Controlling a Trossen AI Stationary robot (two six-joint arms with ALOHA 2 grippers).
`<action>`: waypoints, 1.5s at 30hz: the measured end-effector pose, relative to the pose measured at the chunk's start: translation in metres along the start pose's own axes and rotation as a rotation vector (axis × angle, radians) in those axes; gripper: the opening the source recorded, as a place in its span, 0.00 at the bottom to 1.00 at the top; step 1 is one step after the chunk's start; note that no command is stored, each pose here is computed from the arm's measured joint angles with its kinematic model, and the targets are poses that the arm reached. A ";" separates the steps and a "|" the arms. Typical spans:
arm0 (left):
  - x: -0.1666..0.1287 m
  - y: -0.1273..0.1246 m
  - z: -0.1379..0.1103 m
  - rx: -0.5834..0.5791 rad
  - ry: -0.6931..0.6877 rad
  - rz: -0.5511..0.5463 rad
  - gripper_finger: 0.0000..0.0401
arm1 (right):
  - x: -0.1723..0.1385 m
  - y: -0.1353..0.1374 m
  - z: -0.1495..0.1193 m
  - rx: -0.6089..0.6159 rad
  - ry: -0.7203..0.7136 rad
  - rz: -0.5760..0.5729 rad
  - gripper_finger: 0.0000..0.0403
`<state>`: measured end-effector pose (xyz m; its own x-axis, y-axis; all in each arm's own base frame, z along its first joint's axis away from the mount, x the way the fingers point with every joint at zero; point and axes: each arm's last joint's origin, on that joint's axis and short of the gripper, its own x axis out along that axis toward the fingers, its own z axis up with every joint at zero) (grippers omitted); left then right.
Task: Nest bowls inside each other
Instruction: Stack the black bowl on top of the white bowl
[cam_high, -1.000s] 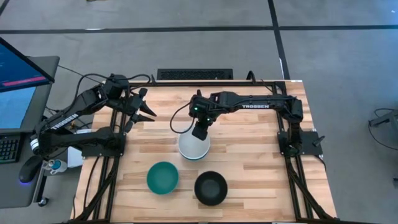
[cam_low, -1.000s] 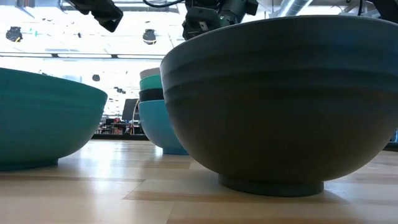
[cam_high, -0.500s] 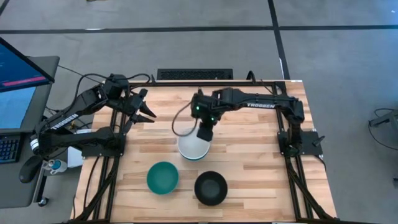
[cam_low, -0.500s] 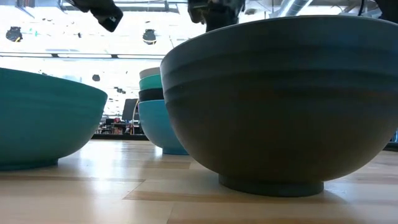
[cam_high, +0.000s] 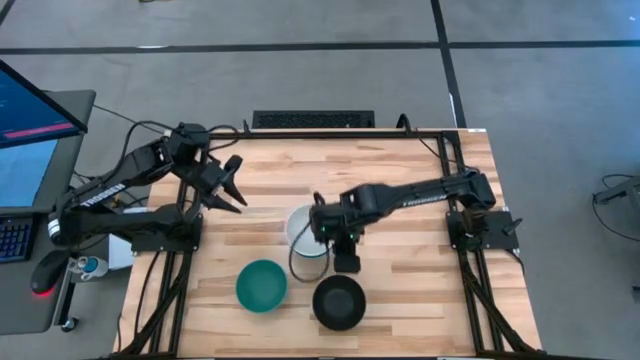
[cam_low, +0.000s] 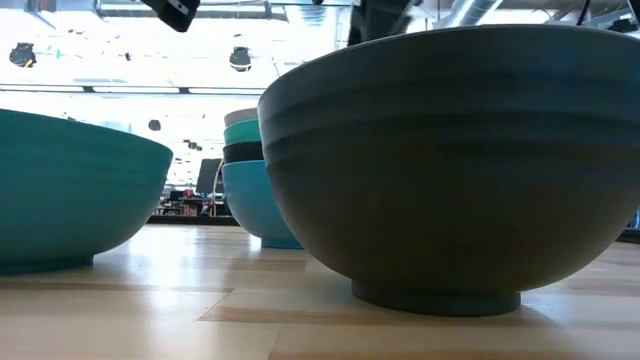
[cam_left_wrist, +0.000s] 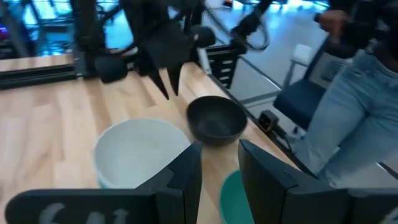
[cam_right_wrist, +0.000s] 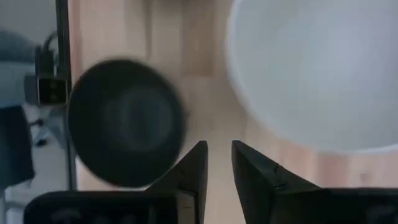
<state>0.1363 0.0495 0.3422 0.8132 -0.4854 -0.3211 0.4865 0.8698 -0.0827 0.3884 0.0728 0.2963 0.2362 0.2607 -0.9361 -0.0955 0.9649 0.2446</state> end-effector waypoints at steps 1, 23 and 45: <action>0.001 -0.001 0.000 0.006 0.001 -0.013 0.24 | 0.005 0.003 -0.002 0.011 0.022 0.011 0.24; 0.023 -0.016 0.029 0.134 -0.127 -0.077 0.24 | 0.075 0.037 -0.029 0.142 0.060 0.055 0.24; 0.033 -0.027 0.013 0.075 0.038 -0.079 0.24 | 0.084 0.017 -0.024 0.221 0.028 0.007 0.24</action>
<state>0.1542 0.0093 0.3465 0.7595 -0.5469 -0.3523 0.5721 0.8193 -0.0384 0.3829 0.1104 0.2160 0.2089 0.2694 -0.9401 0.1176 0.9474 0.2976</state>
